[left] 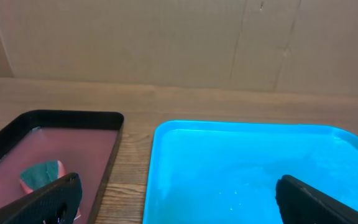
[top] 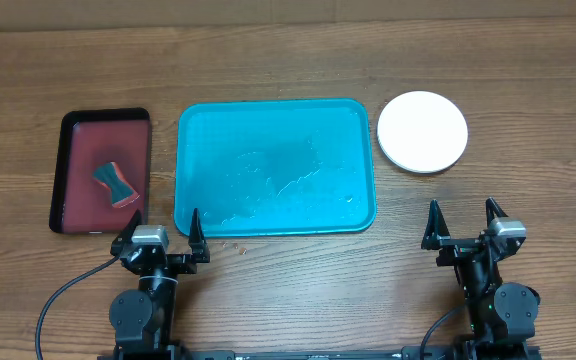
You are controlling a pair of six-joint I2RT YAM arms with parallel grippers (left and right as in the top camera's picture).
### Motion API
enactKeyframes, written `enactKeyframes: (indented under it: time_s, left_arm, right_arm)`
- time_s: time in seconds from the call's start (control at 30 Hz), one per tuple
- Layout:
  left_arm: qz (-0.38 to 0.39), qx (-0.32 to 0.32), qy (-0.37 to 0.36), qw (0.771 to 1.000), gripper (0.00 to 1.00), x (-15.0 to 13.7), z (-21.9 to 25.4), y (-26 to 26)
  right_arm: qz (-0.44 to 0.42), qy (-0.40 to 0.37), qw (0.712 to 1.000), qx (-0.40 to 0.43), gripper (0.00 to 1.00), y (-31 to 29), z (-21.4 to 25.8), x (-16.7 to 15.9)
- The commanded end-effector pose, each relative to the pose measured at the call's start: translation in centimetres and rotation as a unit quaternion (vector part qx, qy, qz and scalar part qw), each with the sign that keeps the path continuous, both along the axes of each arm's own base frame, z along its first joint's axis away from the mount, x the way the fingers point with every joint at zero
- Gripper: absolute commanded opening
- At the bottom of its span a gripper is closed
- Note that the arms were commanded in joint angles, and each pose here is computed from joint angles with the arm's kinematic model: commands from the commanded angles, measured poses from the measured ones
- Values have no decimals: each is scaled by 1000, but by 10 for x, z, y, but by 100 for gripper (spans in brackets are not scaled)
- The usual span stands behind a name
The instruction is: Clean dirty plates on tray and stack at the side
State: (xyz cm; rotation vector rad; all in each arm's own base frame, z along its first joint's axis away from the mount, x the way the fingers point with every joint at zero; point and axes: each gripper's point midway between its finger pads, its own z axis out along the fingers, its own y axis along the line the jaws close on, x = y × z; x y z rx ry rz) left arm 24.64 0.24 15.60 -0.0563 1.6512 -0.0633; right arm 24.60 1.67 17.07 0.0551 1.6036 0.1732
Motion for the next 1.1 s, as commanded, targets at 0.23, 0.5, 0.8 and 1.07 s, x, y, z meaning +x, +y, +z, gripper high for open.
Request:
enactKeyframes:
  time_s: [0.23, 0.5, 0.8, 1.07]
  left_arm:
    - [5, 38, -2, 999, 100, 0, 0, 3]
    - [6, 38, -2, 999, 100, 0, 0, 3]
    - [9, 18, -2, 1000, 100, 0, 0, 4]
    - [17, 1, -1, 1000, 100, -1, 0, 6]
  right_arm:
    - [-6, -3, 1000, 2, 100, -2, -1, 0]
    - [-6, -3, 1000, 2, 100, -2, -1, 0]
    - [-6, -3, 1000, 2, 100, -2, -1, 0]
    - [-6, -3, 1000, 2, 100, -2, -1, 0]
